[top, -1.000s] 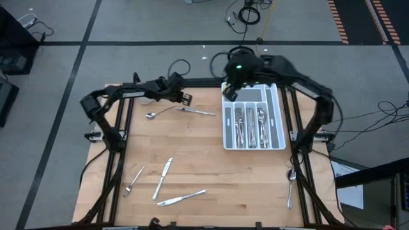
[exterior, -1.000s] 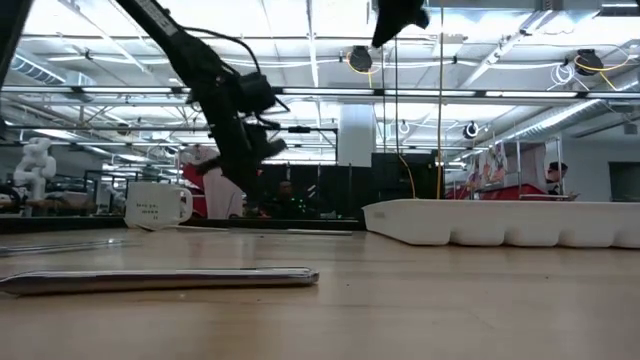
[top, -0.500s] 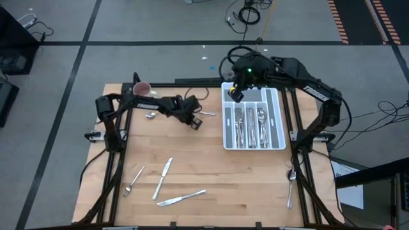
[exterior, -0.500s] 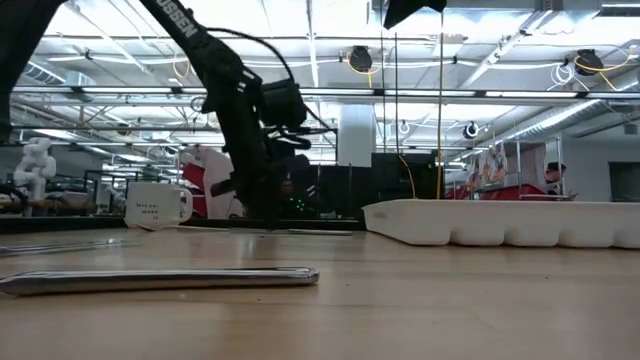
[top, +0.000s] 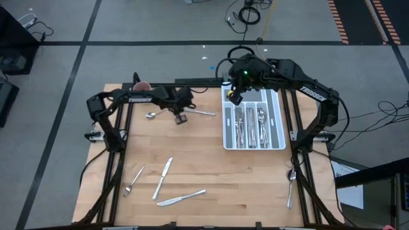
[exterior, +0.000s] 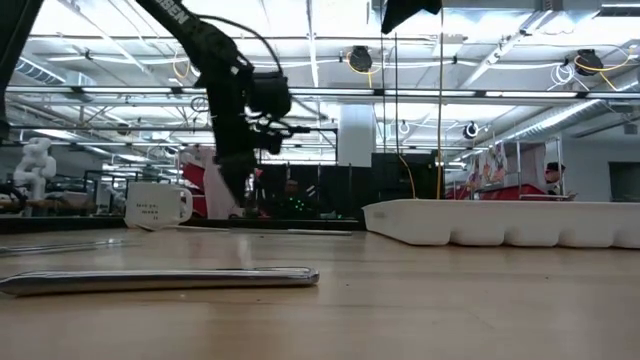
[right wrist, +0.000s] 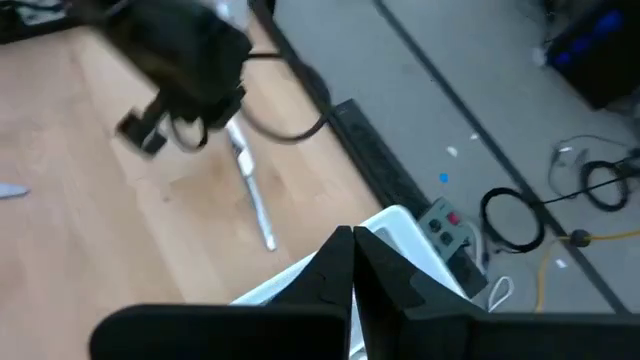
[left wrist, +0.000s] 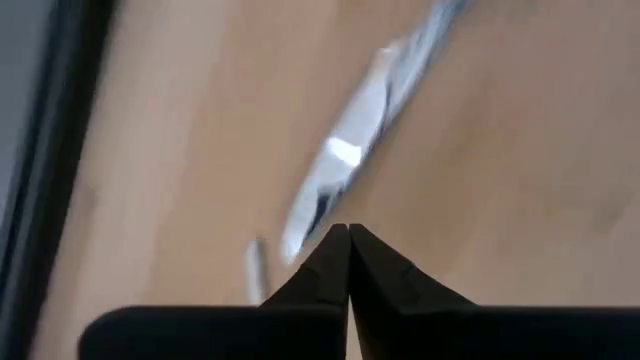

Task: Sort silverware
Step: Put the silver table knife into the silverware tray

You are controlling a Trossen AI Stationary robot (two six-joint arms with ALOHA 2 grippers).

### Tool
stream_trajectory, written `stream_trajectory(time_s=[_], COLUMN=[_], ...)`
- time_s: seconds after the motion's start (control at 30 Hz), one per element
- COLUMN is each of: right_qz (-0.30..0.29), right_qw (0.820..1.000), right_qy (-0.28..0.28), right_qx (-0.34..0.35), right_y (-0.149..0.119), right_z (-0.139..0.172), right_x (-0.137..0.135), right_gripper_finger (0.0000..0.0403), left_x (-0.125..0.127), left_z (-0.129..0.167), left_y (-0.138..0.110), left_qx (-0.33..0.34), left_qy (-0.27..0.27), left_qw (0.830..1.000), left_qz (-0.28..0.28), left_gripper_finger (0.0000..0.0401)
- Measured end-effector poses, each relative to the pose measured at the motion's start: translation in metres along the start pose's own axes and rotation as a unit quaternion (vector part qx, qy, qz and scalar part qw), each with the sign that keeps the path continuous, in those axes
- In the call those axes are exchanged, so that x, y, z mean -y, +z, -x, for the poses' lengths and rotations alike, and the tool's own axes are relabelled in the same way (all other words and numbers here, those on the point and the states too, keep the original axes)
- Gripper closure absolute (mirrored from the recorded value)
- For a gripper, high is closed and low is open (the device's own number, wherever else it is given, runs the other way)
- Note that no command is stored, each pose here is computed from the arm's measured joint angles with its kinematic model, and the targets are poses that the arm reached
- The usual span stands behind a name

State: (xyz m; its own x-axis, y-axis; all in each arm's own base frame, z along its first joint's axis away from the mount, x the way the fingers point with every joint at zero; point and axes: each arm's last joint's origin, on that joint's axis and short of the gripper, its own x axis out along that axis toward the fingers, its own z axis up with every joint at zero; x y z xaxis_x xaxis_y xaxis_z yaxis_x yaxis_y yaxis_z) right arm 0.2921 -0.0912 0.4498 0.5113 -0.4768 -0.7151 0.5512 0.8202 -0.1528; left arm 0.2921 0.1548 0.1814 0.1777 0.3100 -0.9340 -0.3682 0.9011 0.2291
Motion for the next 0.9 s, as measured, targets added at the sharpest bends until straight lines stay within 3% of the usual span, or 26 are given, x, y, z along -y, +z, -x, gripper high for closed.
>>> stream_trajectory(time_s=[0.17, 0.33, 0.63, 0.9], right_qz=[0.014, 0.02, 0.036, 0.054], right_qw=[1.0, 0.999, 0.999, 0.998], right_qy=[0.021, 0.019, 0.019, 0.02], right_qx=[-0.015, -0.028, -0.031, -0.03], right_y=[-0.003, -0.005, -0.006, -0.006], right_z=[0.0, 0.0, 0.0, 0.0], right_x=[-0.001, 0.0, 0.0, 0.0], right_gripper_finger=[0.0403, 0.0403, 0.0403, 0.0403], left_x=[-0.016, -0.027, -0.032, -0.034], left_z=[0.007, 0.008, -0.004, -0.006], left_y=[-0.003, -0.001, 0.003, 0.002], left_qx=[-0.009, -0.001, 0.026, 0.044], left_qy=[-0.031, -0.035, -0.055, -0.086], left_qw=[0.994, 0.983, 0.973, 0.959], left_qz=[-0.108, -0.18, -0.224, -0.265], left_gripper_finger=[0.036, 0.0296, 0.0172, 0.015])
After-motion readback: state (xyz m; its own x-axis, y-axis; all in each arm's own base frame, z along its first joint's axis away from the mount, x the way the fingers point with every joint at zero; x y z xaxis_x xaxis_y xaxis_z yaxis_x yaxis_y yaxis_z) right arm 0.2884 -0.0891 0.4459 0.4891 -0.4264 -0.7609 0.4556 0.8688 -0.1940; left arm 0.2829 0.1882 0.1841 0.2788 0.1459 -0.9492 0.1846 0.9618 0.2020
